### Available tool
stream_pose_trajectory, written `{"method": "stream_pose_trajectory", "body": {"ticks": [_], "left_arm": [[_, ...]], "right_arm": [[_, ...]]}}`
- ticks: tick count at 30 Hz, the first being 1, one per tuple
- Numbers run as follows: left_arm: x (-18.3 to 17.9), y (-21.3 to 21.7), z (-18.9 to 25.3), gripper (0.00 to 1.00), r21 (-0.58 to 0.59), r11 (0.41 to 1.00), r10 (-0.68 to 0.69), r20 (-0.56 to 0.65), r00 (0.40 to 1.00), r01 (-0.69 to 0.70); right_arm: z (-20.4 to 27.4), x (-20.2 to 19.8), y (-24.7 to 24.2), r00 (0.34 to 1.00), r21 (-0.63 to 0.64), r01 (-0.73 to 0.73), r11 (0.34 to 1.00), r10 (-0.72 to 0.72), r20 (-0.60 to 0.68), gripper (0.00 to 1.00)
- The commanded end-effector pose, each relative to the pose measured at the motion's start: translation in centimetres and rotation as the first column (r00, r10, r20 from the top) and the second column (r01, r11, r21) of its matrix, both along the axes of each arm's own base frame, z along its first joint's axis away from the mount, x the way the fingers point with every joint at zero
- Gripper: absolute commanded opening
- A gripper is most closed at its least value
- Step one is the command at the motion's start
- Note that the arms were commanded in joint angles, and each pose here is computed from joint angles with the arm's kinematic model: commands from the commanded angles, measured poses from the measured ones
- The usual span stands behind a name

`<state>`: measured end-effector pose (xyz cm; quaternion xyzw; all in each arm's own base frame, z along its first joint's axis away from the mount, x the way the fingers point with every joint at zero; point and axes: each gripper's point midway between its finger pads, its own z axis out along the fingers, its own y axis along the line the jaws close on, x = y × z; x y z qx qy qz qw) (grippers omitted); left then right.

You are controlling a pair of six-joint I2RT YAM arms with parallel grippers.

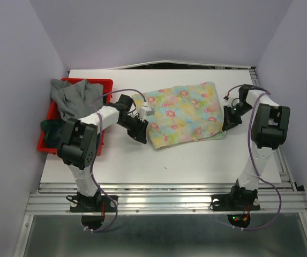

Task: Fold and stack the skirts
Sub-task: Flatten the skirt out

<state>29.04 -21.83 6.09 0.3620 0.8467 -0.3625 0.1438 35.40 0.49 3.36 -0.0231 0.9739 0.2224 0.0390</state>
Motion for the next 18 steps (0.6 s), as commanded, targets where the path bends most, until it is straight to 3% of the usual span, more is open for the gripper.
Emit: {"method": "stream_pose_trajectory", "body": {"ticks": [1, 3, 6, 7, 8, 10, 11, 15, 17, 18], "left_arm": [[-4.4, 0.7, 1.3, 0.43, 0.056, 0.985, -0.164, 0.052, 0.985, 0.161], [-5.2, 0.5, 3.0, 0.53, 0.014, 0.976, -0.219, 0.087, 0.972, 0.219], [-3.8, 0.1, 5.2, 0.60, 0.008, 0.966, -0.255, 0.190, 0.948, 0.258], [-3.1, -0.1, 5.7, 0.60, 0.014, 0.967, -0.250, 0.219, 0.943, 0.253], [-1.3, -0.4, 6.6, 0.60, 0.024, 0.975, -0.218, 0.274, 0.937, 0.220], [1.0, -0.6, 7.6, 0.59, 0.039, 0.987, -0.162, 0.337, 0.927, 0.158], [3.2, -1.1, 8.8, 0.59, 0.028, 0.992, -0.124, 0.417, 0.901, 0.124], [9.3, -1.3, 10.3, 0.53, 0.040, 0.998, 0.015, 0.547, 0.837, -0.044], [12.1, -1.7, 11.7, 0.50, 0.030, 0.995, 0.057, 0.598, 0.799, -0.094], [13.0, -2.0, 9.9, 0.46, 0.052, 0.994, 0.050, 0.568, 0.822, -0.097]], "right_arm": [[0.5, 2.6, -6.1, 0.996, -0.277, 0.001, 0.961, 0.025, 0.089, 0.09], [0.9, 4.7, -7.2, 0.987, -0.326, 0.021, 0.945, 0.033, 0.159, 0.16], [0.9, 7.3, -7.3, 0.979, -0.359, 0.050, 0.932, 0.026, 0.204, 0.33], [1.1, 8.4, -7.5, 0.974, -0.361, 0.069, 0.930, 0.014, 0.224, 0.52], [1.7, 10.3, -6.8, 0.965, -0.366, 0.077, 0.928, 0.023, 0.261, 0.65], [2.8, 12.5, -6.3, 0.949, -0.392, 0.098, 0.915, 0.033, 0.313, 0.85], [4.1, 14.0, -6.0, 0.932, -0.403, 0.115, 0.908, 0.041, 0.359, 0.88], [7.3, 16.4, -2.7, 0.871, -0.419, 0.140, 0.897, 0.089, 0.482, 0.87], [9.5, 16.8, -0.2, 0.829, -0.426, 0.134, 0.895, 0.134, 0.543, 0.77], [8.9, 16.2, 1.6, 0.828, -0.429, 0.099, 0.898, 0.165, 0.536, 0.69]]}}
